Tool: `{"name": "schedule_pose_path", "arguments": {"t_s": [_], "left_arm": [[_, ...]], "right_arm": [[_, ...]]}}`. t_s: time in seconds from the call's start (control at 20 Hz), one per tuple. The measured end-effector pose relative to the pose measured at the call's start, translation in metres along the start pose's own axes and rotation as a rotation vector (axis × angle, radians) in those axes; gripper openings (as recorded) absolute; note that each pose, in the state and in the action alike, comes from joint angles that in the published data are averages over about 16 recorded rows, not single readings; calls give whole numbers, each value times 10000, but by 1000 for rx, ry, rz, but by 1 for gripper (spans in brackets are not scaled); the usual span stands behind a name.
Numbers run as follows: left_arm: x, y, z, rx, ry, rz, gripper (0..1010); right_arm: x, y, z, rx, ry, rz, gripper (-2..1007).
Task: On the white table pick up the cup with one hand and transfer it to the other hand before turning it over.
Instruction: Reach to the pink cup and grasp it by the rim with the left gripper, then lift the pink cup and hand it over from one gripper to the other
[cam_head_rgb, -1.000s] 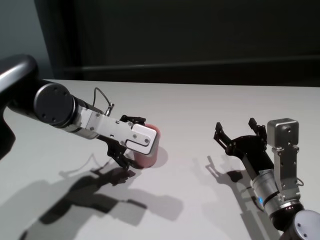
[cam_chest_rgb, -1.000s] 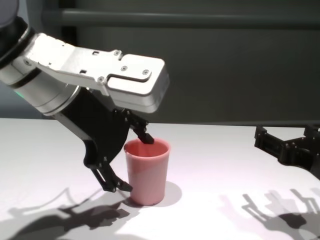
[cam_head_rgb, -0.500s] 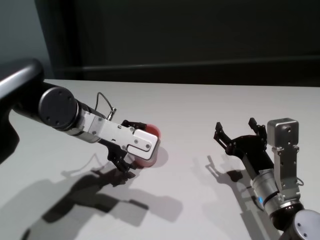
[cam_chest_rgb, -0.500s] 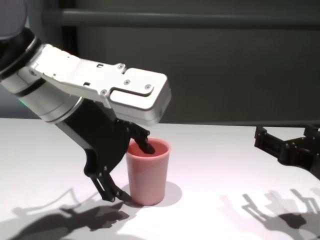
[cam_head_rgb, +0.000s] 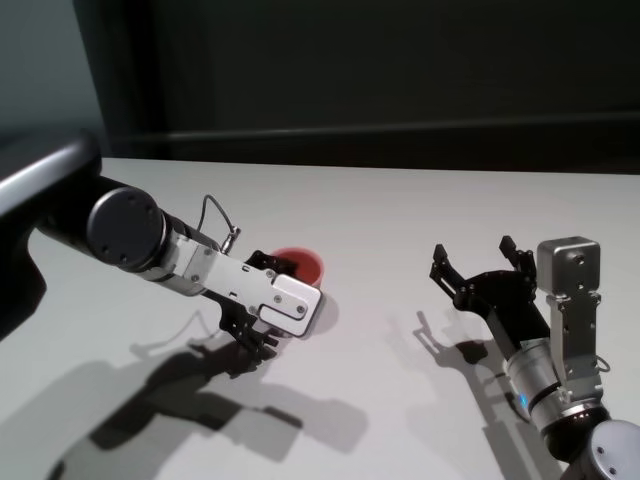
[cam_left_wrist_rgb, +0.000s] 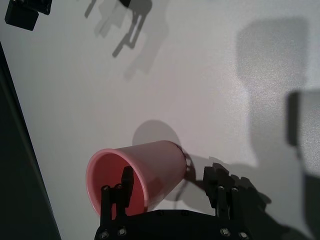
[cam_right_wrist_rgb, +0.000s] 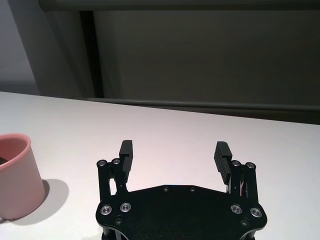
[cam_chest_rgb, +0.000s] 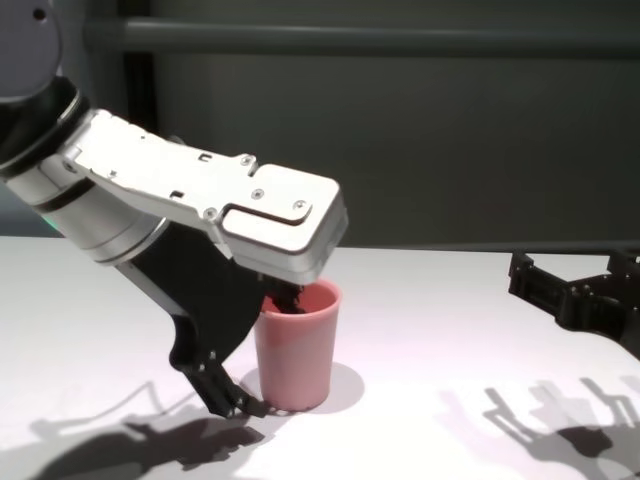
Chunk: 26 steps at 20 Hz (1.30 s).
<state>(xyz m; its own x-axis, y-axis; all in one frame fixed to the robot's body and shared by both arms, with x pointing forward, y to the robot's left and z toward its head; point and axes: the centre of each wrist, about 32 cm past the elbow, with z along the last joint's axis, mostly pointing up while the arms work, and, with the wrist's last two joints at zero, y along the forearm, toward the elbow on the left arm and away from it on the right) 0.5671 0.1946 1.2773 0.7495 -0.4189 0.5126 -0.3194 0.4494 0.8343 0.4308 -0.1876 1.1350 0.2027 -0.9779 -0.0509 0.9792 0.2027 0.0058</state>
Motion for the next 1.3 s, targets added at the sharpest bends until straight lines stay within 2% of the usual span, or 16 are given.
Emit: {"name": "schedule_pose_path", "arguments": {"t_s": [0.3, 0.85, 1.05, 1.3], "left_arm": [[-29, -10, 2, -11, -5, -3, 766], [-80, -5, -34, -26, 7, 7, 368], [-114, -9, -71, -34, 29, 25, 231], [-175, -17, -149, -56, 80, 65, 115]], "right_arm": [[0, 0, 0, 0, 0, 0, 1003], [0, 0, 0, 0, 0, 0, 1003], [0, 0, 0, 0, 0, 0, 1003], [0, 0, 0, 0, 0, 0, 1003]]}}
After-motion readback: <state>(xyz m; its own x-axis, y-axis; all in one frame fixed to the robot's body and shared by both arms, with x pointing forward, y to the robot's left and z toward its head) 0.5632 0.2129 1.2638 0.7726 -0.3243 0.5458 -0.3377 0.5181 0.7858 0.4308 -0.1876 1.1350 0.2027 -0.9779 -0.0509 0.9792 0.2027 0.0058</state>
